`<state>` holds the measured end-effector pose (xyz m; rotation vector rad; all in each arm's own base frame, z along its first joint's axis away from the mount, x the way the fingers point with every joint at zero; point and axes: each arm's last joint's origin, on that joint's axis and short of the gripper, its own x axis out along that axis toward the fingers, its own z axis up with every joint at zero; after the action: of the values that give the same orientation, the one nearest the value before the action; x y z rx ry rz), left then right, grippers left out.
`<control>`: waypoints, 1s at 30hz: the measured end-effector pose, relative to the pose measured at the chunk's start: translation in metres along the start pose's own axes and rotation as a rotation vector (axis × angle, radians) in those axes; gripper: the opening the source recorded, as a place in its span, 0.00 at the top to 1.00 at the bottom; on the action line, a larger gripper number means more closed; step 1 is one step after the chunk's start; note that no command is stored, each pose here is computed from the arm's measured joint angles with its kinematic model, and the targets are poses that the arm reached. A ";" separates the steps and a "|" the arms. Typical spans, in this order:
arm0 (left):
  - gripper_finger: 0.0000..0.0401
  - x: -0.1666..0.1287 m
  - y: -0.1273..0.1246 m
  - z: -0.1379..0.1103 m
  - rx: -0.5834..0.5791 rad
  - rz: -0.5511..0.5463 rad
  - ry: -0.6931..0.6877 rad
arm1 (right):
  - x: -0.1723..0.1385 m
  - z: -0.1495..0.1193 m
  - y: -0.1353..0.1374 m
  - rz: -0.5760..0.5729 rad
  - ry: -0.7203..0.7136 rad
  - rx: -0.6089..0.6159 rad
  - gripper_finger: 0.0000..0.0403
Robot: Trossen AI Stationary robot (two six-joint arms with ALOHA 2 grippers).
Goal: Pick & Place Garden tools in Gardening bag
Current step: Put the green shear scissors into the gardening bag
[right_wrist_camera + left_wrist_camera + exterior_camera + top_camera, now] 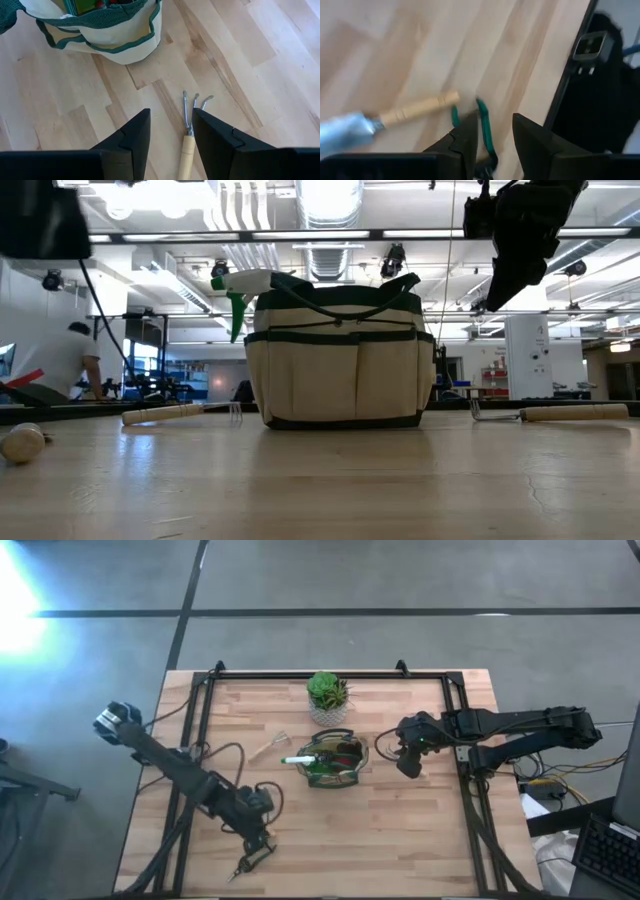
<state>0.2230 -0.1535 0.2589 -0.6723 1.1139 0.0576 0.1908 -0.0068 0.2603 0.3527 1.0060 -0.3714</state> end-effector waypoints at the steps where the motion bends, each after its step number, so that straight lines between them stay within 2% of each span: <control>1: 0.70 0.004 -0.001 -0.002 -0.018 0.001 0.032 | 0.000 0.000 0.000 0.000 0.000 0.000 0.66; 4: 0.70 0.016 -0.003 -0.007 -0.092 0.015 0.098 | 0.000 0.000 0.000 0.000 0.001 -0.002 0.65; 12: 0.73 0.045 -0.004 -0.017 -0.230 0.114 0.141 | 0.000 0.000 0.000 0.000 0.000 -0.033 0.63; 21: 0.73 0.070 -0.005 -0.024 -0.264 0.151 0.183 | 0.000 0.000 0.000 0.000 -0.001 -0.069 0.67; 30: 0.73 0.084 -0.003 -0.028 -0.263 0.196 0.196 | 0.000 0.000 0.000 0.000 -0.002 -0.069 0.64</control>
<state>0.2401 -0.1935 0.1825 -0.8132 1.3735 0.3153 0.1909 -0.0068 0.2604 0.2904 1.0139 -0.3360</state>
